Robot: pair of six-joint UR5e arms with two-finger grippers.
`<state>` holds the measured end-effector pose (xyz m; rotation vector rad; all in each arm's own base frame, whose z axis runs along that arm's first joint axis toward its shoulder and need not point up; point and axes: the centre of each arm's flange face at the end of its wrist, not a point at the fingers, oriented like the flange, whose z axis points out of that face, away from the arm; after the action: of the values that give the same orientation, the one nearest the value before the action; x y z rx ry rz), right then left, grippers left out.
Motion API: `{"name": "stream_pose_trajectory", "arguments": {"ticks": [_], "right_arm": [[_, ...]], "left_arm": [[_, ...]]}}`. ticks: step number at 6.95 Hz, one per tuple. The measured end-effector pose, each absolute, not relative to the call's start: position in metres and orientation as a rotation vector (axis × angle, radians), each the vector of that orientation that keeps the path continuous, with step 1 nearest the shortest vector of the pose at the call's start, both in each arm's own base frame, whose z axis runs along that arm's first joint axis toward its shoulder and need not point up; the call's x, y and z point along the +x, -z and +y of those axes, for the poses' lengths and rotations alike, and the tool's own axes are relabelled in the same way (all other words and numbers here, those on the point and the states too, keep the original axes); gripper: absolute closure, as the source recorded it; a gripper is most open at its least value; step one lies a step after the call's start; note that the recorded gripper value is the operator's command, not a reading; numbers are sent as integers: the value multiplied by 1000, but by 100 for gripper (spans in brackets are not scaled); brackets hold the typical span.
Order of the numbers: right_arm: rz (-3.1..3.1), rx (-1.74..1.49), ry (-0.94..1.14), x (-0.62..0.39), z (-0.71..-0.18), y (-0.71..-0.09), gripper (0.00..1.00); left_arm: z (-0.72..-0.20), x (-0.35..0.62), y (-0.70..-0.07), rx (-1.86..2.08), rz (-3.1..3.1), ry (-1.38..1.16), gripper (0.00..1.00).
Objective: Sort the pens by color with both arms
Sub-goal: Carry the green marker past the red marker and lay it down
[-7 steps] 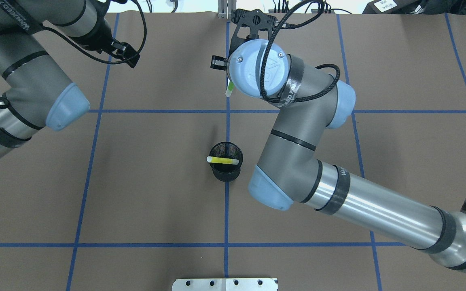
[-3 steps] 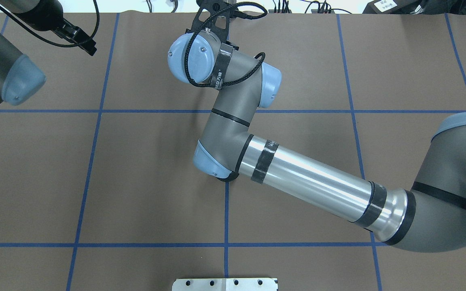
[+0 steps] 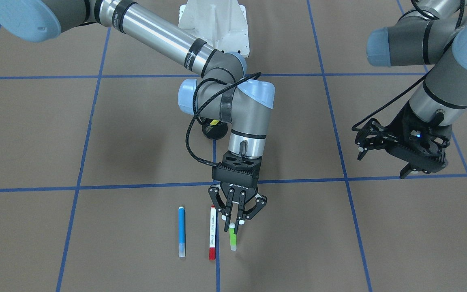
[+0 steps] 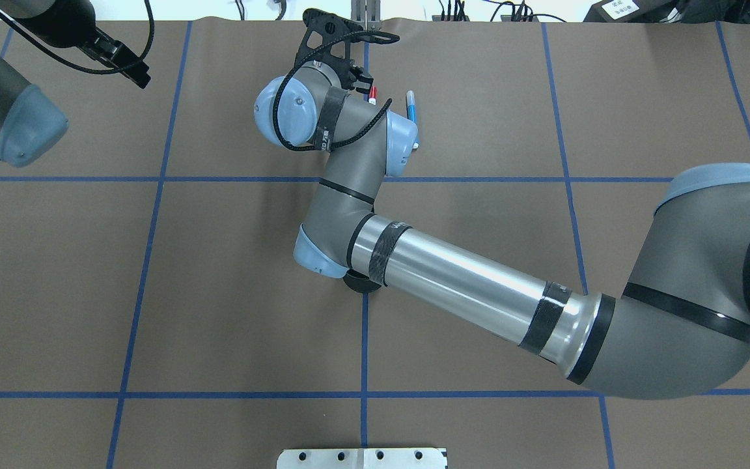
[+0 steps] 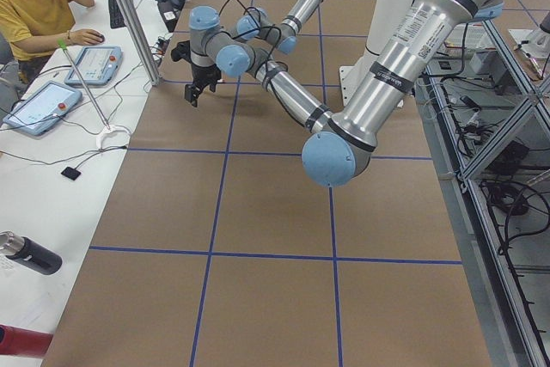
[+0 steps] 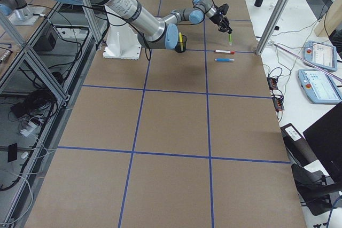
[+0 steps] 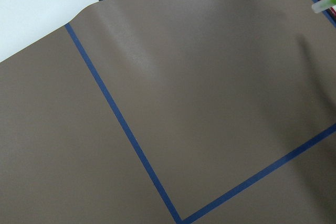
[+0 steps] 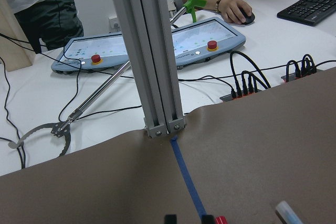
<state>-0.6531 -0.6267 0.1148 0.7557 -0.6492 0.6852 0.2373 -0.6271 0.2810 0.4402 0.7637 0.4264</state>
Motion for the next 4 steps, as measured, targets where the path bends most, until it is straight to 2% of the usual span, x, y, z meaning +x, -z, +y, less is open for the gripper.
{"name": "stream_pose_trajectory", "arguments": {"ticks": [2,4], "right_arm": [[-627,779,-658,-679,-606,-123,38],[-625,785,-635,-694,-588,-124,30]], "left_arm": [[-627,238,-282,438,764,-427,1],[-628,238,-282,437,764,-426,1]]}}
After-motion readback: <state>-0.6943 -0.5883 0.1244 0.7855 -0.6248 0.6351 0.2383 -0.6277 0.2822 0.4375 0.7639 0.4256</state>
